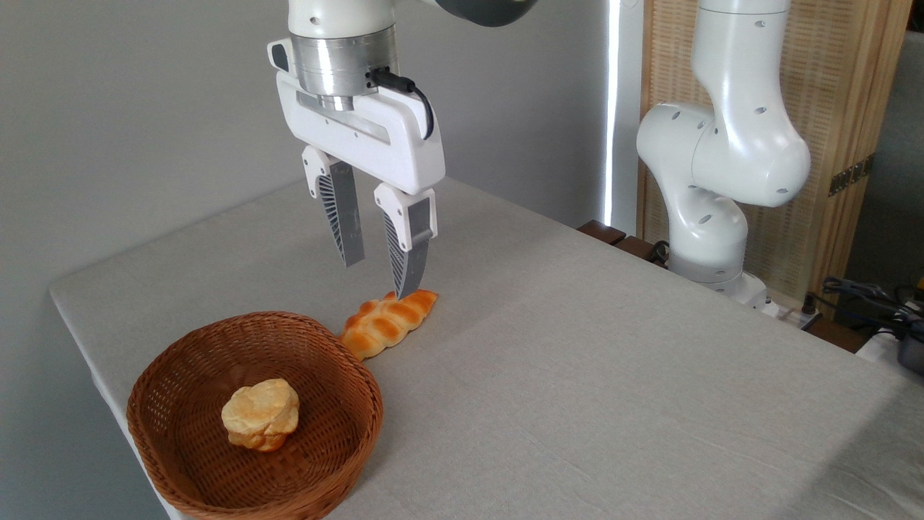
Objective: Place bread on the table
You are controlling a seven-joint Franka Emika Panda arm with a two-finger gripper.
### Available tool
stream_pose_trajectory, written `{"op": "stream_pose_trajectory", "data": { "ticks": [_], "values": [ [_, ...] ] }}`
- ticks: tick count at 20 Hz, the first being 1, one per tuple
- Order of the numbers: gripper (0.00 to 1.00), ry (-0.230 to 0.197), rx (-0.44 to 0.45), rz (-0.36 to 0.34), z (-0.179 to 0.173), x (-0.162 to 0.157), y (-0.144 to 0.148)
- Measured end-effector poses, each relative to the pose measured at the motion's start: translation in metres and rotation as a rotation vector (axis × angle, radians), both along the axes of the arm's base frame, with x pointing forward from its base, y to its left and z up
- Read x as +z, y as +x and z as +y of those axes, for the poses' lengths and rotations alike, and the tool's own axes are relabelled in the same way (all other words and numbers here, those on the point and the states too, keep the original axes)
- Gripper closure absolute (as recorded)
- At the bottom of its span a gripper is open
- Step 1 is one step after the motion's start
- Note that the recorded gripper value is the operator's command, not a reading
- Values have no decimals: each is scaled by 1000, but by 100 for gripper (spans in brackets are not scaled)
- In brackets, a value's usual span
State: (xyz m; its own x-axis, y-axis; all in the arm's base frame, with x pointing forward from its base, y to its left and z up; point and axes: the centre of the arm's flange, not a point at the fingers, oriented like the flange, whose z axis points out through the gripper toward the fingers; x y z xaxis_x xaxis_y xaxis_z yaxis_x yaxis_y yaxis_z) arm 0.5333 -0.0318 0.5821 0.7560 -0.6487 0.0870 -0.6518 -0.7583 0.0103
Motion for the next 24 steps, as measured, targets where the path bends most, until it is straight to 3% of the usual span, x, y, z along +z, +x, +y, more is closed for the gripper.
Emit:
{"op": "stream_pose_trajectory", "data": {
  "ticks": [16,21,24],
  "values": [
    [0,-2,0,-16,2,3,3],
    [0,-21,8,-73,0,4,11],
    [0,-23,13,-92,1,-10,20]
  ]
}}
